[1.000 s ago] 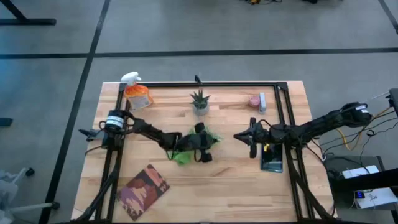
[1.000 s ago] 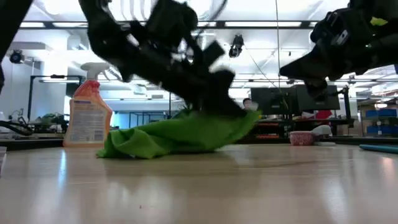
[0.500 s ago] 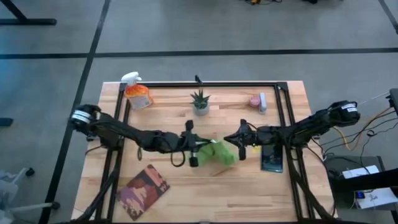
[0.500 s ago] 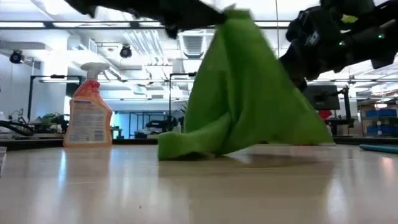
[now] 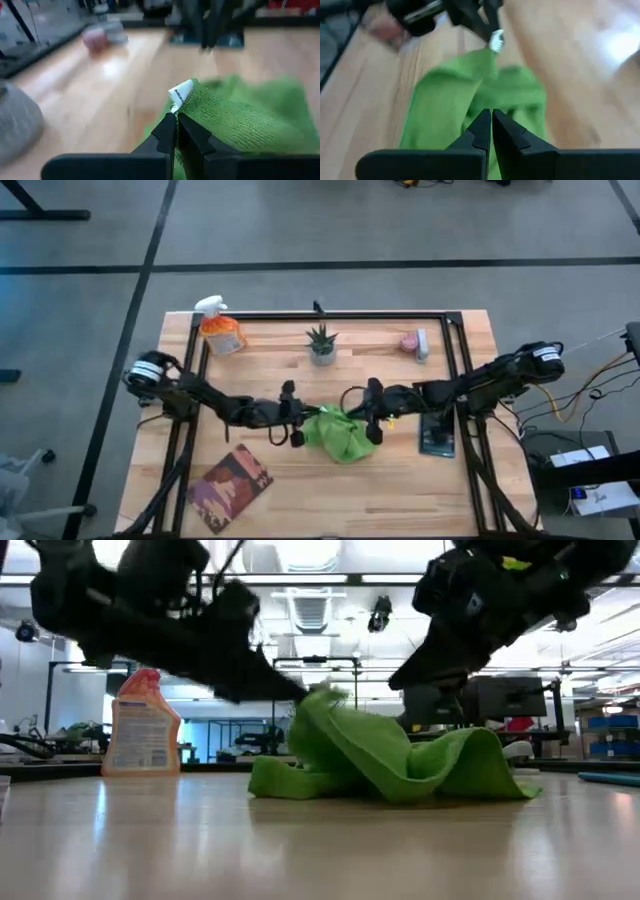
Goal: Apply microfiber cloth
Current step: Move the green microfiber cloth to the center
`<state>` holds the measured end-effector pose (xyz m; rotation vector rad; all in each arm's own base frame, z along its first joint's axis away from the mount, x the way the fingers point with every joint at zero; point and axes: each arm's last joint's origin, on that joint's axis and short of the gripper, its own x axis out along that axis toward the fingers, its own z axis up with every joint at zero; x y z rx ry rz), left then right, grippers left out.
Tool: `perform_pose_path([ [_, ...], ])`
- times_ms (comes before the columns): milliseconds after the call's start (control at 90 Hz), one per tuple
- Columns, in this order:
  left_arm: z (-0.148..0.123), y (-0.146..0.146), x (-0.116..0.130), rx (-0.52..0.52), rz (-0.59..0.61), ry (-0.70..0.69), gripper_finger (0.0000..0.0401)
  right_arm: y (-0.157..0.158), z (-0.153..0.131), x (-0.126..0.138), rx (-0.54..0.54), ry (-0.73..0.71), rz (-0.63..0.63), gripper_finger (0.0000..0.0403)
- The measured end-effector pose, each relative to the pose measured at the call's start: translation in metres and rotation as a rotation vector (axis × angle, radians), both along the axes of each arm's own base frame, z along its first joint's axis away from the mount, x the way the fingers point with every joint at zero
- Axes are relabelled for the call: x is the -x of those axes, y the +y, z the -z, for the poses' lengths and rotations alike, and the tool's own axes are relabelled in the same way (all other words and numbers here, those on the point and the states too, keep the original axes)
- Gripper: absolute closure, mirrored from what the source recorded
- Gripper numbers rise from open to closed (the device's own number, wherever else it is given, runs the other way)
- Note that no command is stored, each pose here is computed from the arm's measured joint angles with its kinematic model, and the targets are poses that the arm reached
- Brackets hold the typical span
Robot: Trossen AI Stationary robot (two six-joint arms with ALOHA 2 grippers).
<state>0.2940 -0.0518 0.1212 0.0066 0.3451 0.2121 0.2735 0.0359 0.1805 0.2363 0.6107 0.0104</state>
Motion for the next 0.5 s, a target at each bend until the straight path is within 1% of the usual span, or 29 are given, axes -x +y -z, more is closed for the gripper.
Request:
perform_pose_path([
  [100, 0.011, -0.003, 0.004, 0.011, 0.025, 0.100, 0.0401, 0.004, 0.000, -0.003, -0.007, 0.075, -0.008, 0.0403],
  [244, 0.009, -0.008, 0.015, 0.049, 0.054, 0.224, 0.0401, 0.014, 0.005, -0.007, -0.017, 0.099, -0.032, 0.0403],
  [433, -0.013, -0.014, 0.026, 0.044, 0.080, 0.225, 0.0401, 0.020, 0.030, -0.019, -0.029, 0.116, -0.026, 0.0403],
  [500, -0.021, -0.016, 0.032, 0.027, 0.097, 0.246, 0.0401, 0.018, 0.042, -0.024, -0.038, 0.156, 0.001, 0.0403],
])
